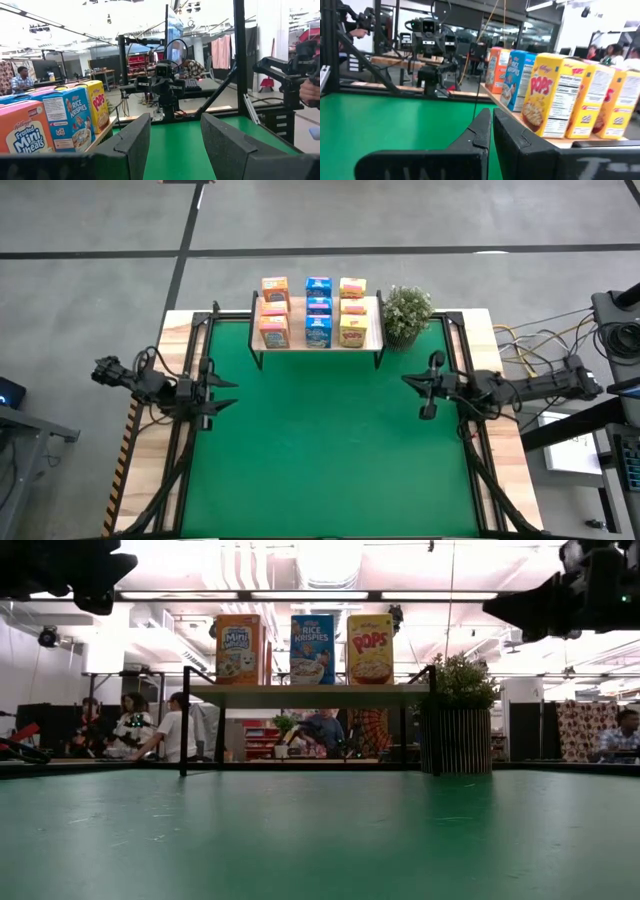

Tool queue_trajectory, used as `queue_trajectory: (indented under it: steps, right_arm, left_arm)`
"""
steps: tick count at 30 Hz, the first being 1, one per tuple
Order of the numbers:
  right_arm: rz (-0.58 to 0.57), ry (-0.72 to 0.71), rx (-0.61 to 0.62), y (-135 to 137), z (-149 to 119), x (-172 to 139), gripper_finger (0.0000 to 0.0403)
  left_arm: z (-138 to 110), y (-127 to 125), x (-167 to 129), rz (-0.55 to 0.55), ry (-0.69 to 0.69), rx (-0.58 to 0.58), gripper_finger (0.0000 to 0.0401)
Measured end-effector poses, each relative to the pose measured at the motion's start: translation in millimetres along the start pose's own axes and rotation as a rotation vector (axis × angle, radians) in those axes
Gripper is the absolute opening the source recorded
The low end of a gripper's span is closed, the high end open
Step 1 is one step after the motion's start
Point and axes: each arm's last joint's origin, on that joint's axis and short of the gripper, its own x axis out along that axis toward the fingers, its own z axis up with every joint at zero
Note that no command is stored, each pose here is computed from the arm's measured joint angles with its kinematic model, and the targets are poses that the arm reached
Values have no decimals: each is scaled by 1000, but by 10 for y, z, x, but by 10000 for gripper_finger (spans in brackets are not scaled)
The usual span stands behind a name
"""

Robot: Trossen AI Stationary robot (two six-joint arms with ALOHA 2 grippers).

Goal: Stack cereal on shelf
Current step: Return to Home Position

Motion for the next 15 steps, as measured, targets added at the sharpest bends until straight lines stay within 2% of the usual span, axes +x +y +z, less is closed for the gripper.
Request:
queue_trajectory:
  steps: [9,11,15]
  right_arm:
    - [-28,-103,-67,-49,7,-159,9]
    - [-40,-137,-97,-65,38,-192,9]
    - [-57,-169,-164,-76,68,-212,9]
  left_arm:
    - [-6,5,1,18,8,3,159]
    - [-14,22,-1,82,24,0,159]
    - [-28,89,-13,321,68,-19,159]
